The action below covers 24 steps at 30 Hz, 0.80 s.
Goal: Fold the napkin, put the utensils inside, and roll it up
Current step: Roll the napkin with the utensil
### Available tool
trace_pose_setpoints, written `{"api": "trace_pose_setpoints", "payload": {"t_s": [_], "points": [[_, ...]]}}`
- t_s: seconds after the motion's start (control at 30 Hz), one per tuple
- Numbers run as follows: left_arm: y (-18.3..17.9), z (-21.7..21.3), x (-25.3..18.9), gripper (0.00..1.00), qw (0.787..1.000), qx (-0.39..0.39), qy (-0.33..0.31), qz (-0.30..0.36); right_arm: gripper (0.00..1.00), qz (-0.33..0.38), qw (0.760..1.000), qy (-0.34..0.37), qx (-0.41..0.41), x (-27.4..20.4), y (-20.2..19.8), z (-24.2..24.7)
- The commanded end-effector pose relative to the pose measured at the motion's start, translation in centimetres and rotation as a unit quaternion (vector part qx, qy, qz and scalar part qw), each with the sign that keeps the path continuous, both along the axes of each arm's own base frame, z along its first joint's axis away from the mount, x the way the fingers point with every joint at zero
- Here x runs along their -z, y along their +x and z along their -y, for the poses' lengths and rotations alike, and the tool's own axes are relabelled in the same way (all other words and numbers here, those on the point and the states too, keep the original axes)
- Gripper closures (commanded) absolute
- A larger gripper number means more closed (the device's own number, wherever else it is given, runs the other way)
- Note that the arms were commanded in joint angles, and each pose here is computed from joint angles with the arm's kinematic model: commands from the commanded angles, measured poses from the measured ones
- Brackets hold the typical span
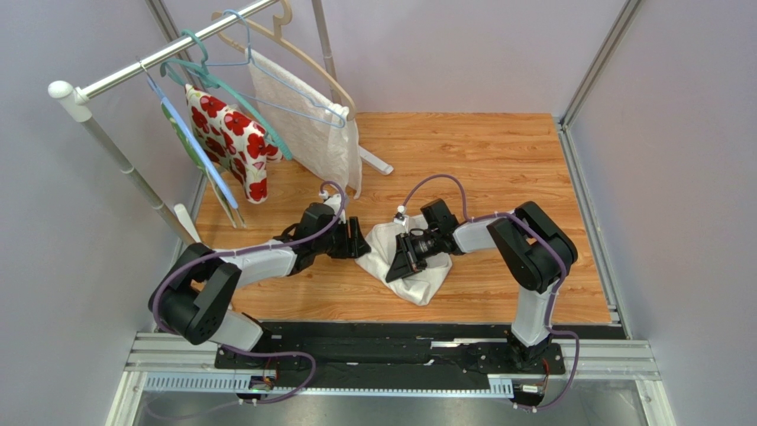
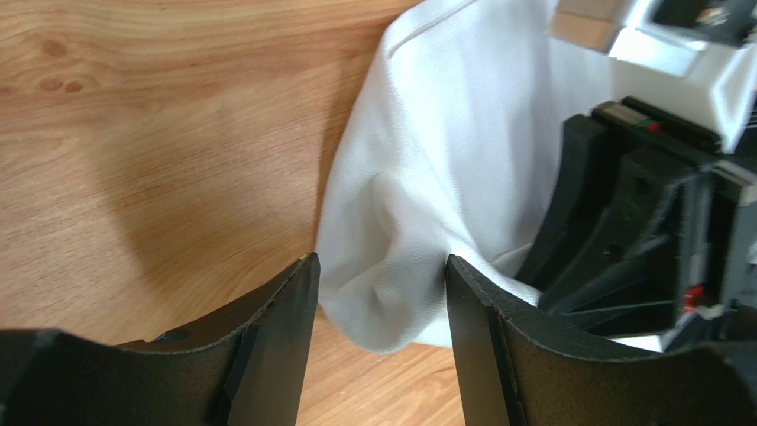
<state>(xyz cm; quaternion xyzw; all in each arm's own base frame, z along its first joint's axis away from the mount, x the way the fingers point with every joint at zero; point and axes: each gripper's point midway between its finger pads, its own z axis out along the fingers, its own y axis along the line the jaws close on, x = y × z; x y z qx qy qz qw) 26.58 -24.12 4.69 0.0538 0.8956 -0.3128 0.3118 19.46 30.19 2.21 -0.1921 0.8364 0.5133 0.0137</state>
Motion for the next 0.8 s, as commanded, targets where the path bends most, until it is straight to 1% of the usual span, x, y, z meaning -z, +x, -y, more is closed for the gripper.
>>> {"api": "trace_pose_setpoints", "payload": {"t_s": [0.0, 0.1, 0.23, 0.43, 0.53, 0.77], "points": [[1.7, -0.2, -0.4, 0.37, 0.999, 0.007, 0.031, 0.038, 0.9, 0.009, 0.987, -0.151, 0.051, 6.7, 0.1, 4.1], [1.6, 0.1, 0.5, 0.37, 0.999, 0.015, 0.03, 0.03, 0.9, 0.009, 0.988, -0.148, 0.049, 6.7, 0.2, 4.1], [1.6, 0.9, 0.8, 0.38, 0.999, 0.022, 0.006, 0.029, 0.9, 0.005, 0.988, -0.148, 0.047, 6.8, 0.1, 4.0], [2.2, 0.5, -0.5, 0.37, 0.999, -0.018, -0.02, 0.041, 0.9, 0.004, 0.988, -0.145, 0.046, 6.7, -0.1, 4.0], [2.5, 0.0, -0.4, 0.35, 0.998, -0.041, -0.021, 0.036, 0.9, 0.003, 0.988, -0.145, 0.045, 6.8, -0.2, 4.0], [3.4, -0.6, 0.2, 0.33, 0.996, -0.074, -0.032, 0.028, 0.9, 0.002, 0.989, -0.144, 0.045, 6.8, -0.2, 4.1]]}}
